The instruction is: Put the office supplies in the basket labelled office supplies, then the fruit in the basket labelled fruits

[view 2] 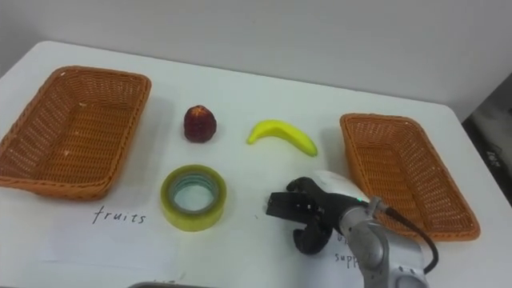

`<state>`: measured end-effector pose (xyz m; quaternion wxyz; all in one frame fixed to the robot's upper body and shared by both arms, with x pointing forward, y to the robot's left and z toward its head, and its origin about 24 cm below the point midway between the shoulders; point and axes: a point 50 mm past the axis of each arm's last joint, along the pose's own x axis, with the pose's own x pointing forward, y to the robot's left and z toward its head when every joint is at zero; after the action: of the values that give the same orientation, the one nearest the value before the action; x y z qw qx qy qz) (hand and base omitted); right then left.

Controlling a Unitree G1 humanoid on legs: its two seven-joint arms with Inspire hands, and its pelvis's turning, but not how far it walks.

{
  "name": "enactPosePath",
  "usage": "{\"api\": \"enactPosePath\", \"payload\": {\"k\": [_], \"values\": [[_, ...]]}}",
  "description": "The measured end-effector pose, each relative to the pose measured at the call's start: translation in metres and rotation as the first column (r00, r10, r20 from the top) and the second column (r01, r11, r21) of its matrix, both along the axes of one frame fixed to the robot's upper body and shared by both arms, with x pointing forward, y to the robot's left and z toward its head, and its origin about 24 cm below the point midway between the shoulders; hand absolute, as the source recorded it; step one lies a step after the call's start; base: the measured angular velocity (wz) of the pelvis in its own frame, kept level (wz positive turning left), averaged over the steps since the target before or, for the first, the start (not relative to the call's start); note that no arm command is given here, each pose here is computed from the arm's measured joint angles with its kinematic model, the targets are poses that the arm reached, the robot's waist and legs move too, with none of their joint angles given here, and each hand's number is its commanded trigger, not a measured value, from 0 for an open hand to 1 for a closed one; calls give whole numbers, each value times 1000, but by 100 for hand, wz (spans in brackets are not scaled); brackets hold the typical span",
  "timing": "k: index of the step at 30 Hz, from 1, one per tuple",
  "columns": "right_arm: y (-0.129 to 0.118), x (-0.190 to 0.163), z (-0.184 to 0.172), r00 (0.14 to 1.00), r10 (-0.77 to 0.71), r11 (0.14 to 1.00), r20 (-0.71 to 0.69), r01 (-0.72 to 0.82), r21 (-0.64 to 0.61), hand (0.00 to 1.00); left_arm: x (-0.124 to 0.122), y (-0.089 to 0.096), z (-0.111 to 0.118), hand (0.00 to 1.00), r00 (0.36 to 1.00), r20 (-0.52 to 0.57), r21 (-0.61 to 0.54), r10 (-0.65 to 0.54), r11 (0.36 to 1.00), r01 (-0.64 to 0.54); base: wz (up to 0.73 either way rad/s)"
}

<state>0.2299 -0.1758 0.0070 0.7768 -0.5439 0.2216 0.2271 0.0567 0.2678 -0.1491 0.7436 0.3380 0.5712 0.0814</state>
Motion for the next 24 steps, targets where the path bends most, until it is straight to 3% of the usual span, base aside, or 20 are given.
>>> {"api": "enactPosePath", "payload": {"k": [4,24], "values": [[-2,5,0,1000,-12,998,25,13,-54,100,4,0,1,0,1000,14,7,-2,1000,2,9],[0,5,2,999,-29,1000,42,29,-10,100,14,-1,2,0,999,40,24,-15,1000,14,0]]}}
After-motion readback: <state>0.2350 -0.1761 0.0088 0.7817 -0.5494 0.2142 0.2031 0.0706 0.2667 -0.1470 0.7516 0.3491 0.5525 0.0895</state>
